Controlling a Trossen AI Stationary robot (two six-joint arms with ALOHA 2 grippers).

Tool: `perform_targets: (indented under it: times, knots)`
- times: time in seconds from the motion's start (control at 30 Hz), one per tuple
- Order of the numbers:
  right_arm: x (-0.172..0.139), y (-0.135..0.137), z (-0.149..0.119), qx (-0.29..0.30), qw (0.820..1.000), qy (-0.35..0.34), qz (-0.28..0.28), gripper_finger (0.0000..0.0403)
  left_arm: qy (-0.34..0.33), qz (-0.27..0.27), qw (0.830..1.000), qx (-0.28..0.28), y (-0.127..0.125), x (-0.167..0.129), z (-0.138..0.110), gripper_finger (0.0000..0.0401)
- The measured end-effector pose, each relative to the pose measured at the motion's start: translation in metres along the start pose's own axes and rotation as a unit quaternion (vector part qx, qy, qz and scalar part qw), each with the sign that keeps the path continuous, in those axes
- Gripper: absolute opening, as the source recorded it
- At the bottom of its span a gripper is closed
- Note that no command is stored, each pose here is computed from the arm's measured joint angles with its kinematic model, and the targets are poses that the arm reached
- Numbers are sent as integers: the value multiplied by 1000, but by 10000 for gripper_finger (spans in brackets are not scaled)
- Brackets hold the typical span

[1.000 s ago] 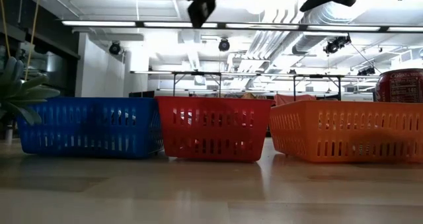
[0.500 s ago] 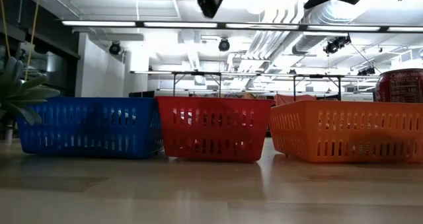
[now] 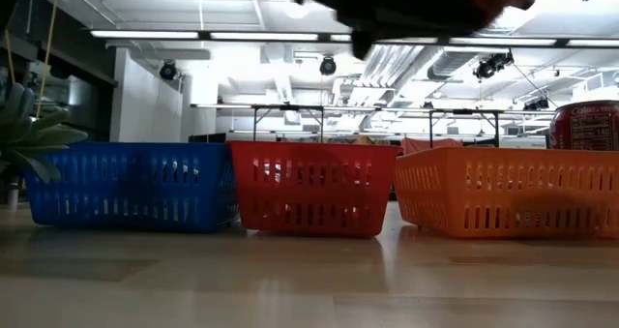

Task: Sort candy
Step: Put the orange candy pack into the orange bin

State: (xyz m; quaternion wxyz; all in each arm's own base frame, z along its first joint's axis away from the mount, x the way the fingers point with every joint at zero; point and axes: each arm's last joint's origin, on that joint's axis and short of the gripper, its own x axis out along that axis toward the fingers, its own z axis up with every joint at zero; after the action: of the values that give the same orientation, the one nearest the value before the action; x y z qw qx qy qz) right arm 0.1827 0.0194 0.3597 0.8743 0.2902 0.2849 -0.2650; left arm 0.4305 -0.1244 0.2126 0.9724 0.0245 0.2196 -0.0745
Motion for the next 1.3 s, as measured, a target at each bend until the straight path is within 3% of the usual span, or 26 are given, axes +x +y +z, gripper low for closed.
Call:
perform_targets:
  times: [0.2, 0.4, 0.7, 0.87, 1.07, 1.3]
  knots:
    - [0, -1, -1, -40, 999, 15, 4, 236, 84, 53, 995, -4, -1, 32, -5, 6]
    - [0, -1, -2, -67, 998, 17, 6, 236, 105, 89, 990, -29, 1, 42, -2, 31]
    - [-8, -4, 0, -75, 997, 7, 16, 236, 128, 107, 983, -79, 6, 25, 6, 129]
    - [-12, -7, 1, -59, 998, 1, 22, 236, 159, 170, 969, -86, 29, -29, 38, 183]
    - [-10, -6, 1, -45, 999, 3, 19, 236, 157, 293, 933, -136, 77, -106, 60, 217]
    - [1, -8, 5, -16, 1000, -6, -24, 236, 130, 364, 883, -268, 115, -179, 15, 226]
